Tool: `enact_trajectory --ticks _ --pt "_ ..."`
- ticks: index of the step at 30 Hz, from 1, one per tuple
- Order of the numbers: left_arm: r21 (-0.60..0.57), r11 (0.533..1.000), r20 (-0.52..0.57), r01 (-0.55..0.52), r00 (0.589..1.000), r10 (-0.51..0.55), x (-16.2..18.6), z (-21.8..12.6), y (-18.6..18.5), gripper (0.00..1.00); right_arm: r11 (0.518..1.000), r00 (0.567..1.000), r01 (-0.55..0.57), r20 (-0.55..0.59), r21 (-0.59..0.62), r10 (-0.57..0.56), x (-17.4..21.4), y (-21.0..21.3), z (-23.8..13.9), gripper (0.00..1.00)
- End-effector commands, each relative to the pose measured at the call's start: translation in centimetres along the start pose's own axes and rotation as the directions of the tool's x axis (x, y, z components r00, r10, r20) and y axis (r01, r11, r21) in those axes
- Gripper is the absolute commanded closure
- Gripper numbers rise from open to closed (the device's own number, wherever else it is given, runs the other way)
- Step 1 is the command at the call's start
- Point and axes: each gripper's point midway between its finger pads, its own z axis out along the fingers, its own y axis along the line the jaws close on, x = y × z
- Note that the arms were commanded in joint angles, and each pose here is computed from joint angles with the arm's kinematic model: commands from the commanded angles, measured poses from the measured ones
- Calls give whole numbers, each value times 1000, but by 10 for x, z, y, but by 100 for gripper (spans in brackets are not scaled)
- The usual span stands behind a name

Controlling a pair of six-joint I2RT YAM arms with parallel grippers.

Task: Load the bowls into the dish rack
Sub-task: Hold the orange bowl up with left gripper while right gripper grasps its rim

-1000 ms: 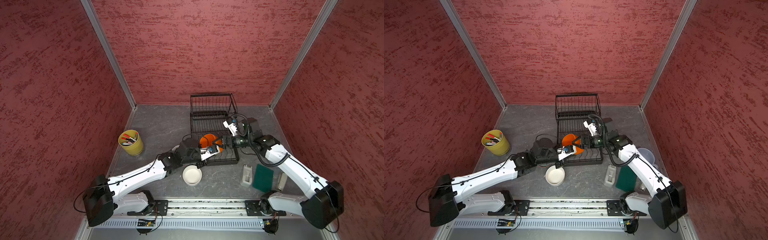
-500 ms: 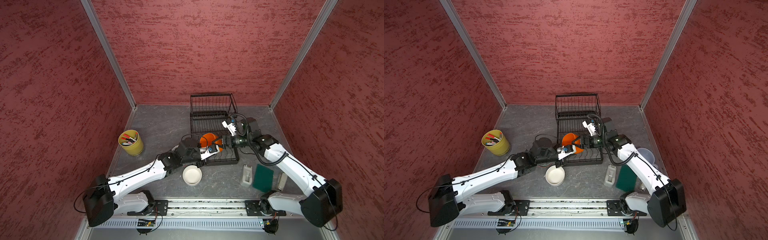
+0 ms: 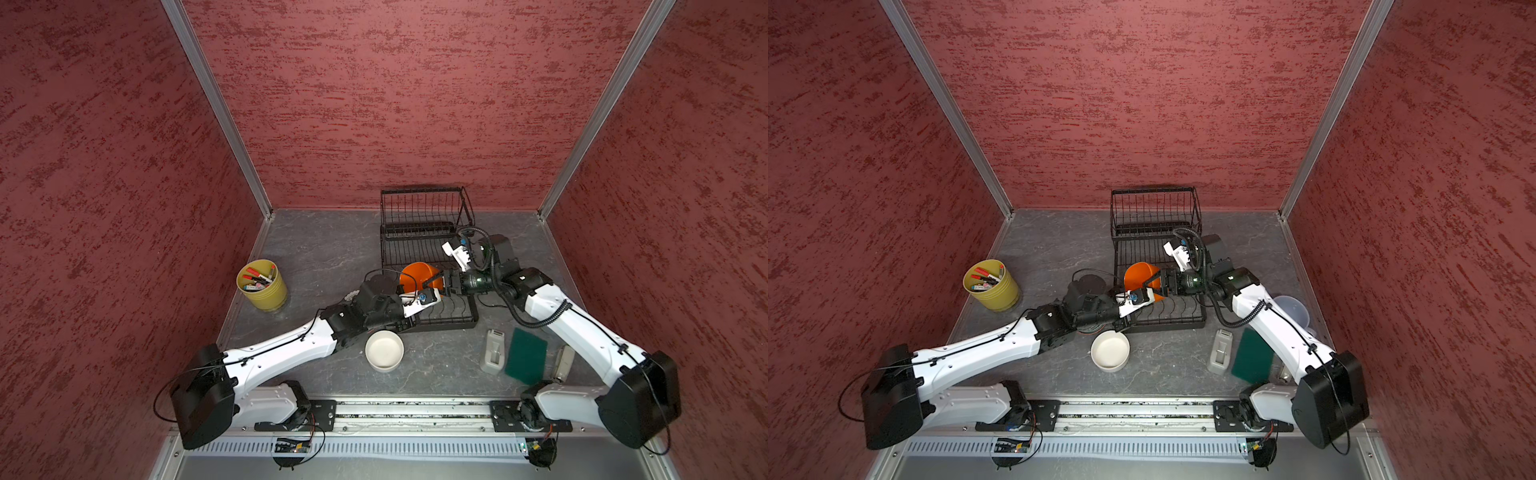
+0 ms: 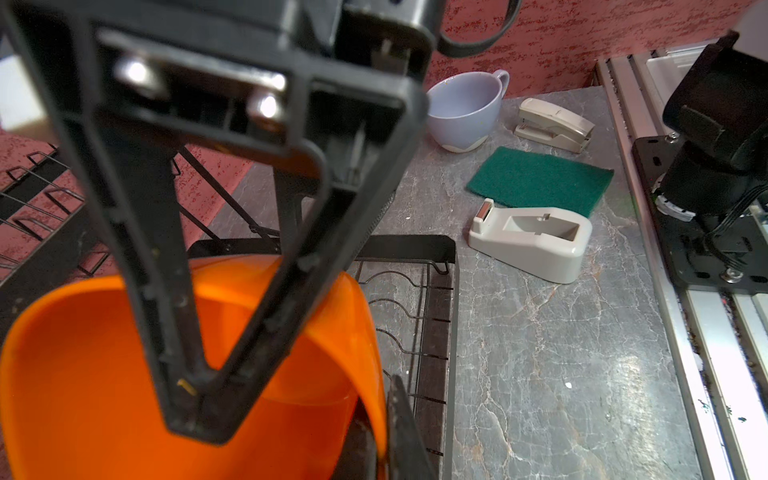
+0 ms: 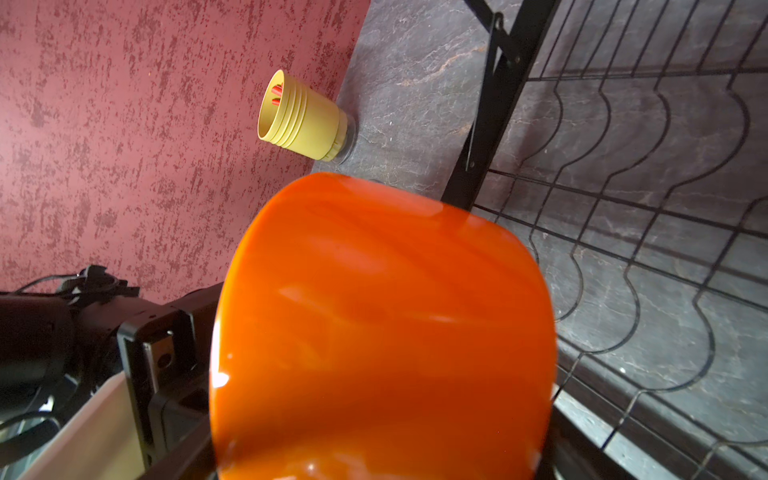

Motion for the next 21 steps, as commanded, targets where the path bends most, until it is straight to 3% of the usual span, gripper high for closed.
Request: enact_trajectory --ticks 1,12,15,21 --pt "-51 998 81 -29 996 33 -22 -1 13 100 997 999 44 9 -60 -44 -6 16 0 19" --pt "-87 996 79 -11 997 18 -20 2 19 100 998 999 40 25 -46 -39 -8 12 1 24" --pt "-84 996 82 -6 997 13 -21 1 19 95 999 999 39 36 -34 -38 -9 10 1 24" --pt "-78 997 90 -5 996 12 -21 1 17 100 999 999 35 40 -31 -34 -8 8 1 25"
